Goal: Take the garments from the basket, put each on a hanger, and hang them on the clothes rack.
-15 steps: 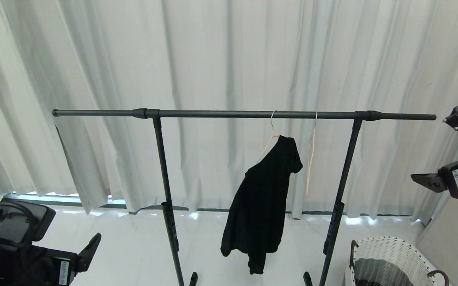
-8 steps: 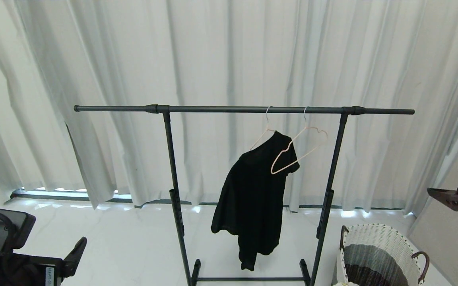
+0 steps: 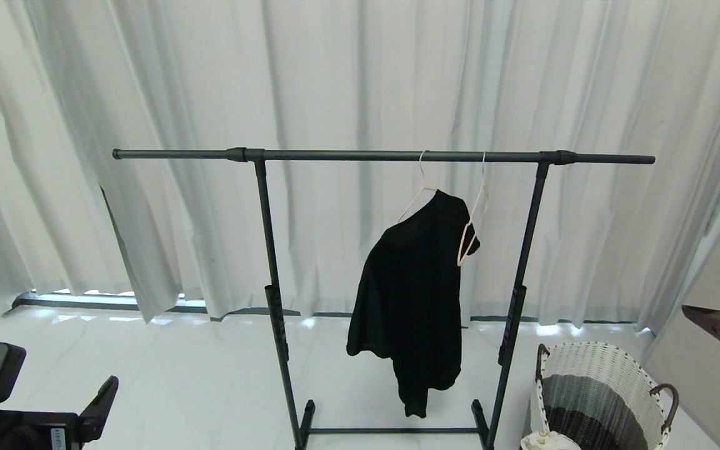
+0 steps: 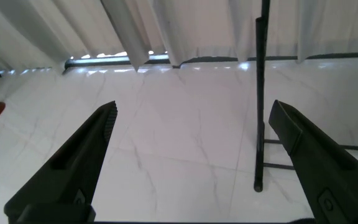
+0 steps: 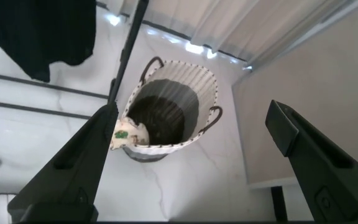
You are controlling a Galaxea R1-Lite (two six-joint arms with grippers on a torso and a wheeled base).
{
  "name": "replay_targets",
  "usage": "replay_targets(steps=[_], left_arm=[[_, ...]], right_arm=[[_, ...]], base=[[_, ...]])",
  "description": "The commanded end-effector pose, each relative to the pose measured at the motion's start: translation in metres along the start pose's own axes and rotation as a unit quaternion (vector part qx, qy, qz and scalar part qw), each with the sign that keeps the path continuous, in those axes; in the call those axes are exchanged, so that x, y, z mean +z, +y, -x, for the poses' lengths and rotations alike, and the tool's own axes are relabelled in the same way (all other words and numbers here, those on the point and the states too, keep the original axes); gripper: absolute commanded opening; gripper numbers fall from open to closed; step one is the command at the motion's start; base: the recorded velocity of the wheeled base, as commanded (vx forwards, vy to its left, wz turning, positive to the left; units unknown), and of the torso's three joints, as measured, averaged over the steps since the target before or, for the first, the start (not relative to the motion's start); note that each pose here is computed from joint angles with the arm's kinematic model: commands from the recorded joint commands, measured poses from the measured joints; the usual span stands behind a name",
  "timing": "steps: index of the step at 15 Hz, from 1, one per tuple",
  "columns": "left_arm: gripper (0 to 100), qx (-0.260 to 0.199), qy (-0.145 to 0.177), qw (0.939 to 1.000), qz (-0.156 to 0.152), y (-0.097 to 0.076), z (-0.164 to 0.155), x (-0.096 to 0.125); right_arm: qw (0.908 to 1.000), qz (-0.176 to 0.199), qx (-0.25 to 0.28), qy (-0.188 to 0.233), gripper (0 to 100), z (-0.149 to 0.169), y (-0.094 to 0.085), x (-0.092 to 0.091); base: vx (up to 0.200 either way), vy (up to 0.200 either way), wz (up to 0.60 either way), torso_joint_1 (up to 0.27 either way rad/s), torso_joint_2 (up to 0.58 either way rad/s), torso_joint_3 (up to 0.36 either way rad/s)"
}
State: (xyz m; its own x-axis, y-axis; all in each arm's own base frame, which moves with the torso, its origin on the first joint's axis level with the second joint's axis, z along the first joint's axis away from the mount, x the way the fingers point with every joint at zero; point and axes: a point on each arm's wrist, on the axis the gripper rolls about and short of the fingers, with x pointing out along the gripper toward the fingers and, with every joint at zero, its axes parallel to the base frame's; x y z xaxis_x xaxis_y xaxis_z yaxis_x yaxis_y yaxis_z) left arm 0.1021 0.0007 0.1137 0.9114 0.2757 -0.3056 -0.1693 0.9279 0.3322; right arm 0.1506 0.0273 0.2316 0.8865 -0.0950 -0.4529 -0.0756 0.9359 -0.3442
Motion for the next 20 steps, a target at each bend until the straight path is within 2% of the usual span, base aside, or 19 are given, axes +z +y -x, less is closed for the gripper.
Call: replay_targets(steps=[1,7,16,20], left_arm=[[100,0.018,0.000,0.9998,0.007,0.0043,0.0013,-0.0005],[100,0.033,0.028,0.9990,0.007,0.0072,-0.0008,-0.0059],[100,0.039,0.029,0.9988,0.009,0.0086,-0.0004,-0.0064],[100,0.038,0.028,0.9989,-0.002,0.0086,0.0000,-0.0062]], right_arm=[[1.0000,0.004,0.003,0.007,100,-0.0026,0.0019,-0.0026],[0.9999,0.005,0.003,0.009,100,-0.0034,0.0021,-0.0027],[1.0000,0.004,-0.001,-0.004,100,-0.0031,0.0013,-0.0001],[1.0000,0.002,-0.004,-0.002,100,-0.0035,0.0003,-0.0008]], base=[[0.000,0.000,0.00,-0.222,0.52,0.286],[0.000,0.000,0.00,-0.217,0.51,0.286],[0.000,0.000,0.00,-0.187,0.48,0.286],[0.000,0.000,0.00,-0.051,0.14,0.090]])
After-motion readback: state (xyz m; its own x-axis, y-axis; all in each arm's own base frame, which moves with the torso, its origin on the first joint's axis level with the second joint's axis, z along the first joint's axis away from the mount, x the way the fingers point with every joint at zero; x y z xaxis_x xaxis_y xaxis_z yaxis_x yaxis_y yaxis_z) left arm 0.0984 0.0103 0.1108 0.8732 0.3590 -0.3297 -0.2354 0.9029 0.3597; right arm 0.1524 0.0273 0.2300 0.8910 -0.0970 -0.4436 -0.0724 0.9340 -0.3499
